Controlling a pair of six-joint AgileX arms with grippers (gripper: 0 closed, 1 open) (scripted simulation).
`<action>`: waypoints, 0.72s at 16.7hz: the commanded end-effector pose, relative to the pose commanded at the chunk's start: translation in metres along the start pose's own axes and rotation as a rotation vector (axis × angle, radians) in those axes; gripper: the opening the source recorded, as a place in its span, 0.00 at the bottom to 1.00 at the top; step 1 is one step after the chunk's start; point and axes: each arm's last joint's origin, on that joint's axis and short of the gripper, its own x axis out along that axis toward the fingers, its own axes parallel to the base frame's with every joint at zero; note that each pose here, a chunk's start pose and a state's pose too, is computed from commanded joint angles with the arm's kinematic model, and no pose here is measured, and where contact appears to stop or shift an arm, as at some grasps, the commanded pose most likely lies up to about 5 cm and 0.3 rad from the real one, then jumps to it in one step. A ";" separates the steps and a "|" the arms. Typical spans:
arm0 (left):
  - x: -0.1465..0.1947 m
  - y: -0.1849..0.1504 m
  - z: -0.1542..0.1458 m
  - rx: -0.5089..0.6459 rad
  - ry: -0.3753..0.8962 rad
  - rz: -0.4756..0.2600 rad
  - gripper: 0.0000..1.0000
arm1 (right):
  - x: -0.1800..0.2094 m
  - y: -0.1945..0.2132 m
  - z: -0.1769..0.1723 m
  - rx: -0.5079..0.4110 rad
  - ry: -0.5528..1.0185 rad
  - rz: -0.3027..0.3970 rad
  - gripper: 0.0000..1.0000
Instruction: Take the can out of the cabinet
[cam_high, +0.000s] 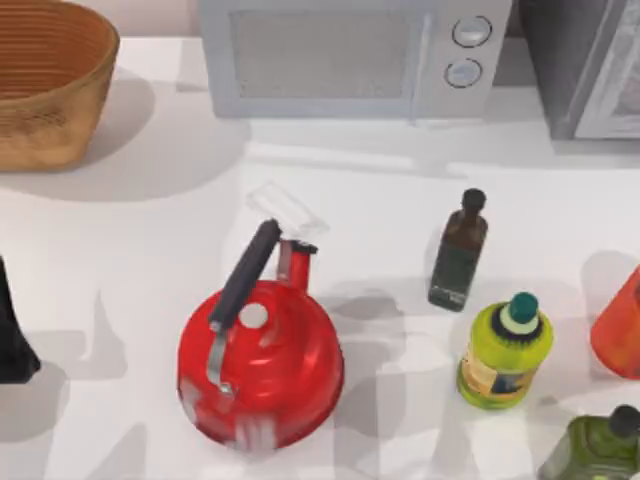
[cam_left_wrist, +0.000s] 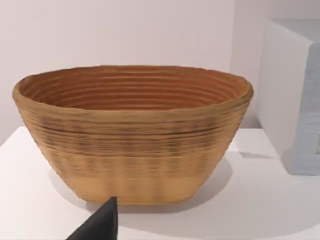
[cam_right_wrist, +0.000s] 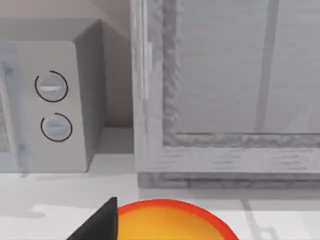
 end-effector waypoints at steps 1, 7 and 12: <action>0.000 0.000 0.000 0.000 0.000 0.000 1.00 | 0.000 0.000 0.000 0.000 0.000 0.000 1.00; 0.000 0.000 0.000 0.000 0.000 0.000 1.00 | 0.001 0.002 0.039 -0.001 0.020 -0.001 1.00; 0.000 0.000 0.000 0.000 0.000 0.000 1.00 | 0.017 0.006 0.133 -0.004 0.032 -0.004 1.00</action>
